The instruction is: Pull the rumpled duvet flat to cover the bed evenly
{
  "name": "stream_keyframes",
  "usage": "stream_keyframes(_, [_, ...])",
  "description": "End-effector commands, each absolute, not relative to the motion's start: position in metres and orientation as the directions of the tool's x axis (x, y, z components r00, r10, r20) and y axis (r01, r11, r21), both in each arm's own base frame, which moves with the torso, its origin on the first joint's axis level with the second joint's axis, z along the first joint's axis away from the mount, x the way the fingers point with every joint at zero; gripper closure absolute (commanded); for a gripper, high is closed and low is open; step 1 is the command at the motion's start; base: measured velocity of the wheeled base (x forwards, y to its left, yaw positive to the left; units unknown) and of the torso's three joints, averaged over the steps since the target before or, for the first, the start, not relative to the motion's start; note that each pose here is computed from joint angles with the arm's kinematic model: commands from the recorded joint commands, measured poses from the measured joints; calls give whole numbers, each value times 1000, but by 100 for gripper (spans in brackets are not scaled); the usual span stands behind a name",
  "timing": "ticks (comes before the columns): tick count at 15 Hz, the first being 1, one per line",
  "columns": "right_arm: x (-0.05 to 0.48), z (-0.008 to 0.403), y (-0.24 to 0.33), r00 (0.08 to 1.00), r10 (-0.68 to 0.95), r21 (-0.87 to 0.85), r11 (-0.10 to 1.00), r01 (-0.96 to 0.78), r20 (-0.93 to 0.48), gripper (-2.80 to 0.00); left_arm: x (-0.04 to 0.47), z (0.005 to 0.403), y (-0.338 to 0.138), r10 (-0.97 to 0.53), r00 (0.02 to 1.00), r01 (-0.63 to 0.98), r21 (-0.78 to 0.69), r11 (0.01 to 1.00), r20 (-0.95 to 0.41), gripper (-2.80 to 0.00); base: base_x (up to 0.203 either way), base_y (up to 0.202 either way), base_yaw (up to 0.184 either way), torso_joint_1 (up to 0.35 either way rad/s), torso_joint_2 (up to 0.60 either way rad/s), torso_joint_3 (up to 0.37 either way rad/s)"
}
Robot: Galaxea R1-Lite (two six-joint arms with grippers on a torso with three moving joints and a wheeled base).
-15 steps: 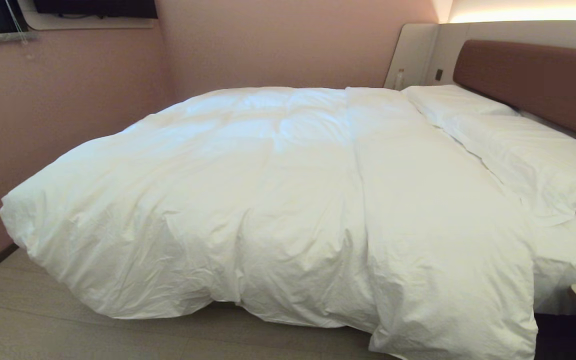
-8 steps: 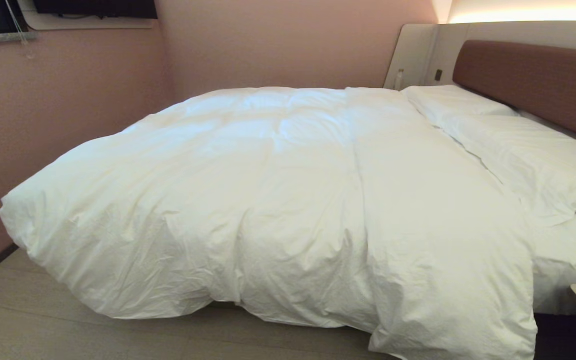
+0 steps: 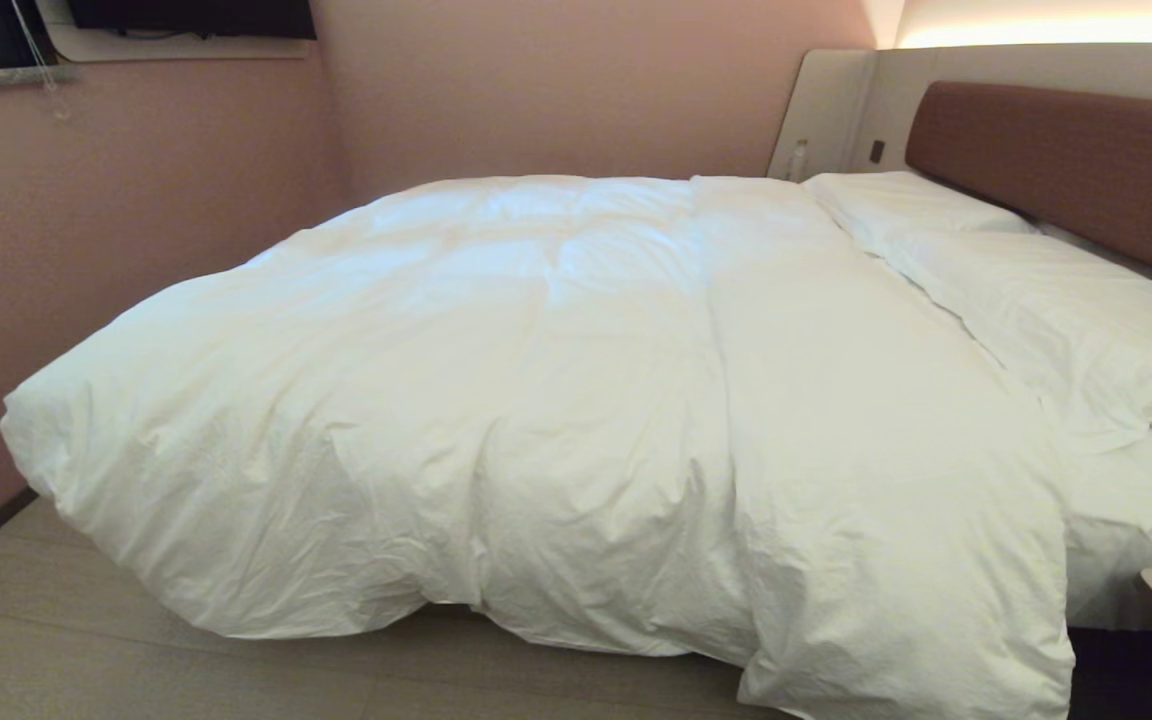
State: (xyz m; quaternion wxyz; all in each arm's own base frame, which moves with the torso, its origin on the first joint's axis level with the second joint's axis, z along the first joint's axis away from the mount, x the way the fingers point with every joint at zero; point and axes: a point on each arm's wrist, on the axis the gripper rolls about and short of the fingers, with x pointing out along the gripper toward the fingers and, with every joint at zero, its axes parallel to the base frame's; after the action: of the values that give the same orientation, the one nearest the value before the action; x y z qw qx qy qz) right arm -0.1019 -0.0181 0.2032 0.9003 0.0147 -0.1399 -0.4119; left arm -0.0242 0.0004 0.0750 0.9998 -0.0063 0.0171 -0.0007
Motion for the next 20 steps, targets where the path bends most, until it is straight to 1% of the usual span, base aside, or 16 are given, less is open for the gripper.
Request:
stream_keyframes(1, [-105, 198, -15, 730, -603, 157, 794, 587, 321, 0, -24, 75, 0, -2, 999, 1, -14, 1000, -34, 0, 0, 0, 0, 0, 0, 0])
stream_keyframes(2, [-103, 198, -13, 787, -512, 131, 856, 500, 345, 0, -24, 75, 0, -2, 999, 1, -14, 1000, -35, 0, 0, 0, 0, 0, 0, 0])
stream_keyframes(3, [-99, 196, -10, 852, -376, 82, 924, 373, 363, 0, -24, 75, 0, -2, 999, 1, -14, 1000, -34, 0, 0, 0, 0, 0, 0, 0])
stream_keyframes(4, [-93, 191, -7, 897, -264, 37, 962, 269, 355, 0, -24, 75, 0, 0, 999, 0, -14, 1000, -34, 0, 0, 0, 0, 0, 0, 0])
stream_keyframes(6, [-75, 170, -5, 947, -161, -16, 985, 172, 276, 0, -24, 75, 0, -2, 999, 1, -14, 1000, -35, 0, 0, 0, 0, 0, 0, 0])
stream_keyframes(9, [-54, 140, -4, 977, -129, -43, 990, 138, 171, 0, -24, 75, 0, -2, 999, 1, -14, 1000, -34, 0, 0, 0, 0, 0, 0, 0])
stream_keyframes(14, [-30, 99, -3, 991, -90, -84, 992, 99, 102, 0, -24, 75, 0, 0, 999, 0, -14, 1000, -35, 0, 0, 0, 0, 0, 0, 0])
stream_keyframes(20, [-25, 84, -1, 999, -4, -91, 996, 9, 50, 0, -24, 75, 0, -2, 999, 1, -14, 1000, -35, 0, 0, 0, 0, 0, 0, 0])
